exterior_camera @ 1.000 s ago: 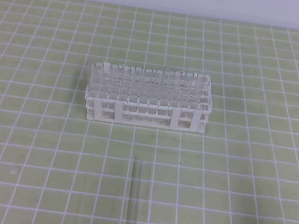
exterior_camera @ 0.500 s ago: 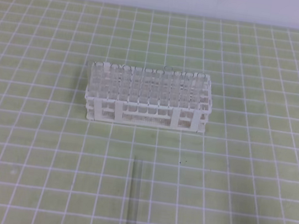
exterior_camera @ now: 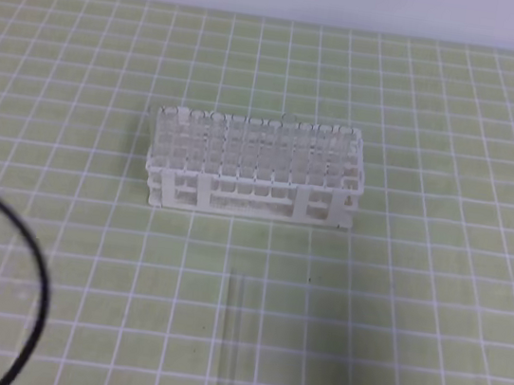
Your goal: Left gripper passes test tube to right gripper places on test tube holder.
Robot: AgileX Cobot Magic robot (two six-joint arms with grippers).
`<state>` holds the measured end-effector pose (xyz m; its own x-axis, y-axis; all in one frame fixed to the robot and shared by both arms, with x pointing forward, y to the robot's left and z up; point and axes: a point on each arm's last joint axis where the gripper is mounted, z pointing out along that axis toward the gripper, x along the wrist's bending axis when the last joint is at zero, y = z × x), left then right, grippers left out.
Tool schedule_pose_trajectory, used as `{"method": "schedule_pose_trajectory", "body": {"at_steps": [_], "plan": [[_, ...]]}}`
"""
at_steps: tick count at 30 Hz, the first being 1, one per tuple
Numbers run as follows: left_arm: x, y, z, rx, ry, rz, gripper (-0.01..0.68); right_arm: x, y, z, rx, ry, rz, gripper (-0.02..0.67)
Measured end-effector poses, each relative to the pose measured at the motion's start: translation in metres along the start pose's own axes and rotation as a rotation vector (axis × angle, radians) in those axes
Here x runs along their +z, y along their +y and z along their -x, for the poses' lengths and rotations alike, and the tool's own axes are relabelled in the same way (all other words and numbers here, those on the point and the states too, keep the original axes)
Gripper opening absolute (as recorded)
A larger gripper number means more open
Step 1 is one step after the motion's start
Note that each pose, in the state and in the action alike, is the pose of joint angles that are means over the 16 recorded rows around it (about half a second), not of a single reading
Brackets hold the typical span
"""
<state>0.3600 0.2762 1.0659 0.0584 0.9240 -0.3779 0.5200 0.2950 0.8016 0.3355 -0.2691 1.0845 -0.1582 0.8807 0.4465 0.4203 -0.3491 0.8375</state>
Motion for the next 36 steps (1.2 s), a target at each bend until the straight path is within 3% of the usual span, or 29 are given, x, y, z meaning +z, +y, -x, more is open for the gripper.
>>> {"method": "schedule_pose_trajectory", "body": {"at_steps": [9, 16, 27, 36], "plan": [[0.042, 0.025, 0.038, 0.111, -0.176, -0.287, -0.002, 0.037, 0.027, -0.012, -0.086, 0.002, -0.35, -0.016], [0.08, 0.018, 0.081, 0.17, -0.268, -0.435, -0.002, 0.064, 0.028, -0.018, -0.138, 0.012, -0.478, -0.016], [0.143, -0.017, 0.153, 0.27, -0.179, -0.719, -0.002, 0.077, 0.022, -0.017, -0.238, -0.022, -0.544, -0.016], [0.179, -0.041, 0.186, 0.34, -0.119, -0.895, 0.021, 0.076, 0.021, -0.015, -0.257, -0.034, -0.56, -0.016]]}}
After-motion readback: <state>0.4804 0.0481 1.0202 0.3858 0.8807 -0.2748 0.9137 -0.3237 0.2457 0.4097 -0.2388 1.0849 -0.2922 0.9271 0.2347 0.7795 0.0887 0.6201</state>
